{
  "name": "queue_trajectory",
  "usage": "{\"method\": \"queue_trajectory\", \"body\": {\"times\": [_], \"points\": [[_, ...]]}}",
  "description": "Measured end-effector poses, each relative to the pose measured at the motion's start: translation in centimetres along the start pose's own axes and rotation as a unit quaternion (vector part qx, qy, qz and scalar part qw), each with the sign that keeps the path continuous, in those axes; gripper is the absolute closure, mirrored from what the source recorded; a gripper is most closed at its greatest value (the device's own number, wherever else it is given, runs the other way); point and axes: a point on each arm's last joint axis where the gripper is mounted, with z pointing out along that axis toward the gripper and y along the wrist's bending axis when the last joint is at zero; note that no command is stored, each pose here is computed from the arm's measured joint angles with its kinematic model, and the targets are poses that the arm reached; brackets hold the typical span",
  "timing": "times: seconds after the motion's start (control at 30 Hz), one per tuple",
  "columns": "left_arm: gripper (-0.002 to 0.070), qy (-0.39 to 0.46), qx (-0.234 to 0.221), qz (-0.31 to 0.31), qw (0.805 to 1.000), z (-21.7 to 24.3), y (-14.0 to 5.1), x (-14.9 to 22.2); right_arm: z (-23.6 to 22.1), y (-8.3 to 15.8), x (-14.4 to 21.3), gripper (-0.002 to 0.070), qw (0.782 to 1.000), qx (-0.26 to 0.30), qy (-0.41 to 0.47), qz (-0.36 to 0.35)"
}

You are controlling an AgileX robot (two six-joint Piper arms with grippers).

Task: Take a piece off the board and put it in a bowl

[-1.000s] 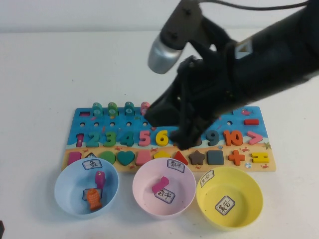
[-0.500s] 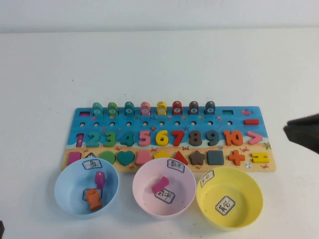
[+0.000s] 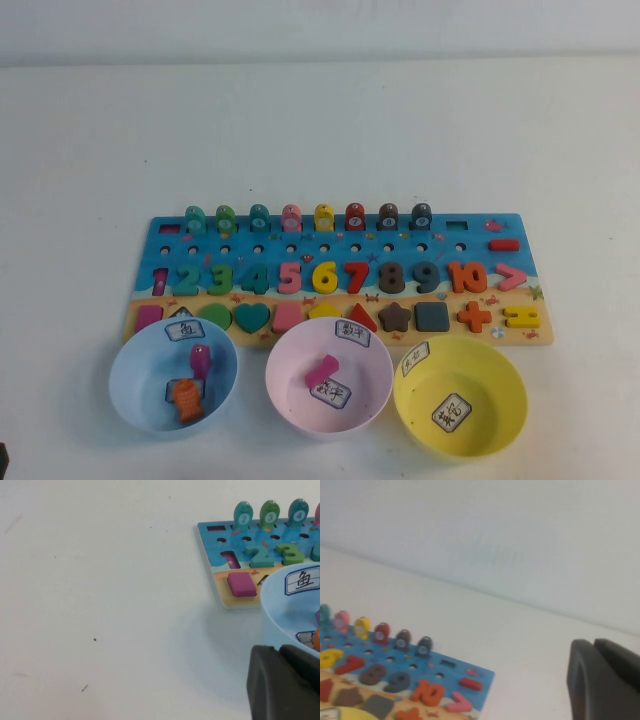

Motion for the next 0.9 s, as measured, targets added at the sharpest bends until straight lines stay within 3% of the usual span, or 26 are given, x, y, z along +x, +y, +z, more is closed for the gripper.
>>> {"method": "queue_trajectory", "body": {"times": [0.13, 0.23, 0.5, 0.9], "points": [[0.0679, 0.000, 0.000, 0.000, 1.000, 0.0, 0.0, 0.0, -1.0, -0.5, 2.6, 0.0693, 0.997, 0.079, -0.002, 0.022], [0.0679, 0.000, 0.000, 0.000, 1.000, 0.0, 0.0, 0.0, -1.4, -0.7, 3.3, 0.0693, 0.994, 0.107, -0.002, 0.029], [0.0679, 0.000, 0.000, 0.000, 1.000, 0.0, 0.0, 0.0, -1.4, -0.3, 5.0, 0.0693, 0.992, 0.106, 0.023, 0.062], [0.0679, 0.000, 0.000, 0.000, 1.000, 0.0, 0.0, 0.0, -1.9, -0.3, 8.5, 0.0693, 0.967, 0.155, 0.127, 0.156]]}}
